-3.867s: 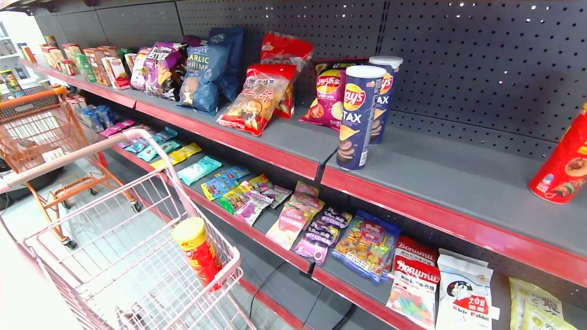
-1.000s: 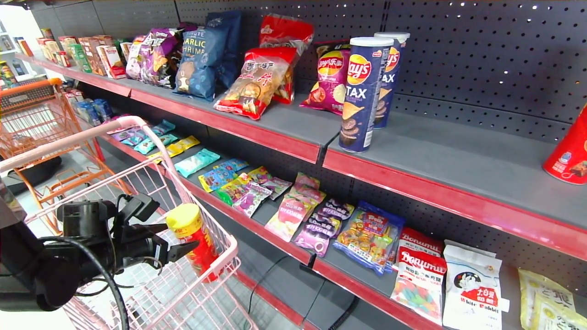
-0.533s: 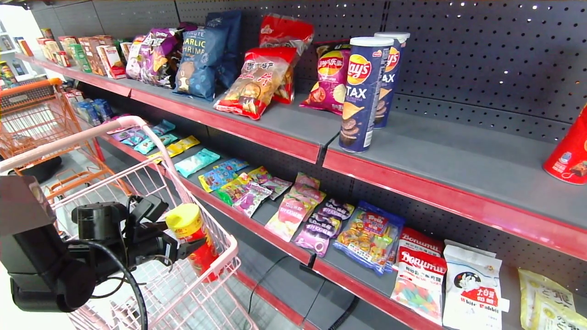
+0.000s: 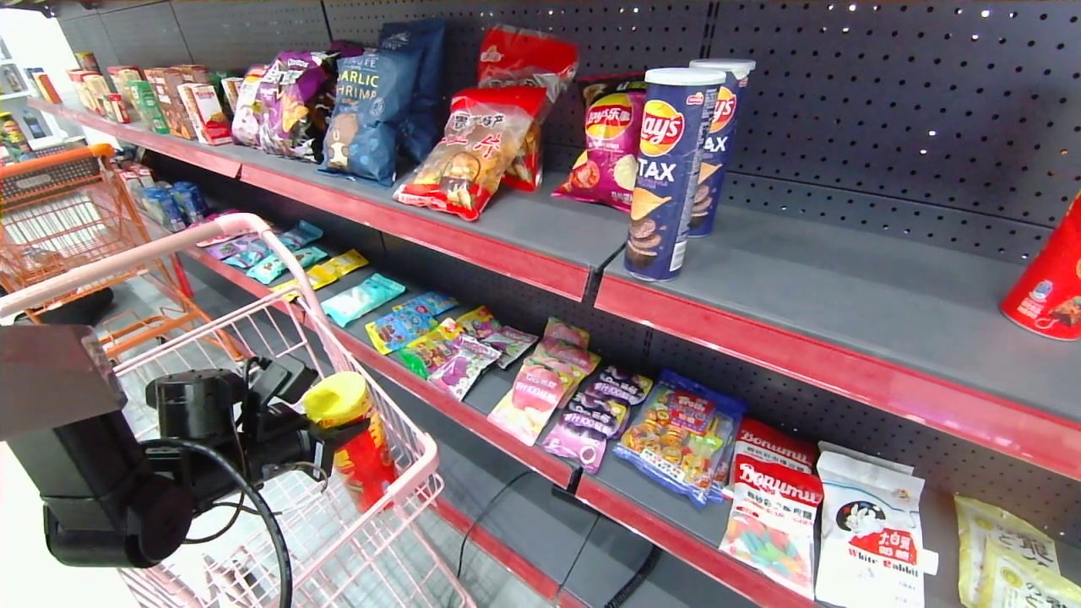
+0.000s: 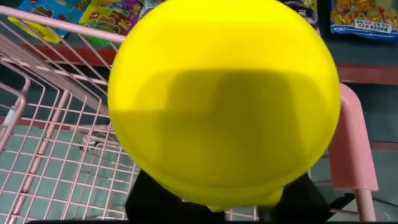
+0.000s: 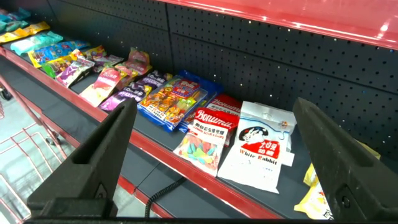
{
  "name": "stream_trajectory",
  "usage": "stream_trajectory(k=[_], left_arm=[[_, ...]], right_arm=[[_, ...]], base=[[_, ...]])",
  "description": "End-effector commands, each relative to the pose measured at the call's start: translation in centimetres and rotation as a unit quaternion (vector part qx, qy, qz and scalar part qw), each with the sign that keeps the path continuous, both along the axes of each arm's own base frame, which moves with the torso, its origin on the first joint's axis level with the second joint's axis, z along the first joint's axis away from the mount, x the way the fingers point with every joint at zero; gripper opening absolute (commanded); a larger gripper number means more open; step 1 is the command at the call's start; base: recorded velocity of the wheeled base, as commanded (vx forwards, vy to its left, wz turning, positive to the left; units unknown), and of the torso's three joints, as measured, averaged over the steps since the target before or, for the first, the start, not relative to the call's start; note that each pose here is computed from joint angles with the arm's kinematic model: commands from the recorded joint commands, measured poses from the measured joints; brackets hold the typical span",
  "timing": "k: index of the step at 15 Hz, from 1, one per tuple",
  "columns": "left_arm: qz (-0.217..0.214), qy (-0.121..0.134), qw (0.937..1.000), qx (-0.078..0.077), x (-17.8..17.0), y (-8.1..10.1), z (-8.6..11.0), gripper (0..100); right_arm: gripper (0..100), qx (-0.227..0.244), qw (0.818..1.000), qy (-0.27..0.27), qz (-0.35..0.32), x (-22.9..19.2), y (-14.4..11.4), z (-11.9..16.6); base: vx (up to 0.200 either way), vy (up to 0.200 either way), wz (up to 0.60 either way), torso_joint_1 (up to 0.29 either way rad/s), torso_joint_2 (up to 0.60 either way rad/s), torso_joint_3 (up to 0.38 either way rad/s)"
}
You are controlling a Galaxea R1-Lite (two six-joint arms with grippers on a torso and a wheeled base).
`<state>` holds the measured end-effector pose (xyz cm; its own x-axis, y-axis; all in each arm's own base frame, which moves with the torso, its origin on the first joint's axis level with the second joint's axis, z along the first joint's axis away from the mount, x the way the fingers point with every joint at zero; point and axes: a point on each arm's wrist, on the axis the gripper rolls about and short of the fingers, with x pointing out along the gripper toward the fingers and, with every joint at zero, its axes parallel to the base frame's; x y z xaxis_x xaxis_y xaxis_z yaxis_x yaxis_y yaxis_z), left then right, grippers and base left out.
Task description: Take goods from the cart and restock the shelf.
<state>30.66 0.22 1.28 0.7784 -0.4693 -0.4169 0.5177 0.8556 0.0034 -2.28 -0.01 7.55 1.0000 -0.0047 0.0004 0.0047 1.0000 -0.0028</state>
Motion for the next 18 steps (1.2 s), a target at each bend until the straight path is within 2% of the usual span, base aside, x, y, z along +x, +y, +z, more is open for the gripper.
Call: stream_trajectory(k=[1, 3, 4, 5, 6, 7, 9, 10, 11, 14, 18], left_arm=[[0.000, -0.001, 1.0000, -0.004, -0.2, -0.2, 0.4, 0], [0.016, -0.024, 0.9990, -0.035, -1.5, -0.3, 3.9, 0], [0.031, -0.042, 0.9969, -0.058, -3.2, -0.2, 7.5, 0], [0.044, -0.048, 0.9955, -0.068, -4.9, 0.0, 10.2, 0], [0.050, -0.051, 0.9948, -0.073, -6.6, 0.1, 12.2, 0], [0.057, -0.062, 0.9935, -0.078, -10.0, 0.1, 16.2, 0], [0.069, -0.092, 0.9896, -0.086, -15.6, 0.0, 21.4, 0], [0.069, -0.096, 0.9893, -0.086, -16.3, 0.0, 21.8, 0], [0.080, -0.128, 0.9852, -0.082, -20.8, -0.3, 23.9, 0], [0.131, -0.175, 0.9734, -0.069, -25.9, -0.4, 23.9, 0], [0.154, -0.196, 0.9665, -0.060, -28.1, -0.6, 21.8, 0]], right_arm=[[100, 0.000, 1.000, 0.000, 0.000, 0.0, 0.0, 0.0], [100, 0.000, 1.000, 0.000, 0.000, 0.0, 0.0, 0.0], [100, 0.000, 1.000, 0.000, 0.000, 0.0, 0.0, 0.0], [100, 0.000, 1.000, 0.000, 0.000, 0.0, 0.0, 0.0], [100, 0.000, 1.000, 0.000, 0.000, 0.0, 0.0, 0.0], [100, 0.000, 1.000, 0.000, 0.001, 0.0, 0.0, 0.0], [100, 0.000, 1.000, 0.000, 0.000, 0.0, 0.0, 0.0], [100, 0.000, 1.000, 0.000, 0.001, 0.0, 0.0, 0.0], [100, -0.001, 1.000, 0.000, 0.000, 0.0, 0.0, 0.0], [100, -0.002, 1.000, 0.000, 0.000, 0.0, 0.0, 0.0], [100, -0.002, 1.000, 0.000, 0.001, 0.0, 0.0, 0.0]], base=[[0.000, 0.000, 0.00, 0.000, 0.00, 0.000], [0.000, 0.000, 0.00, 0.000, 0.00, 0.000], [0.000, 0.000, 0.00, 0.000, 0.00, 0.000], [0.000, 0.000, 0.00, 0.000, 0.00, 0.000], [0.000, 0.000, 0.00, 0.000, 0.00, 0.000], [0.000, 0.000, 0.00, 0.000, 0.00, 0.000], [0.000, 0.000, 0.00, 0.000, 0.00, 0.000], [0.000, 0.000, 0.00, 0.000, 0.00, 0.000], [0.000, 0.000, 0.00, 0.000, 0.00, 0.000], [0.000, 0.000, 0.00, 0.027, -0.08, -0.045], [0.000, 0.000, 0.00, 0.173, -0.47, -0.289]])
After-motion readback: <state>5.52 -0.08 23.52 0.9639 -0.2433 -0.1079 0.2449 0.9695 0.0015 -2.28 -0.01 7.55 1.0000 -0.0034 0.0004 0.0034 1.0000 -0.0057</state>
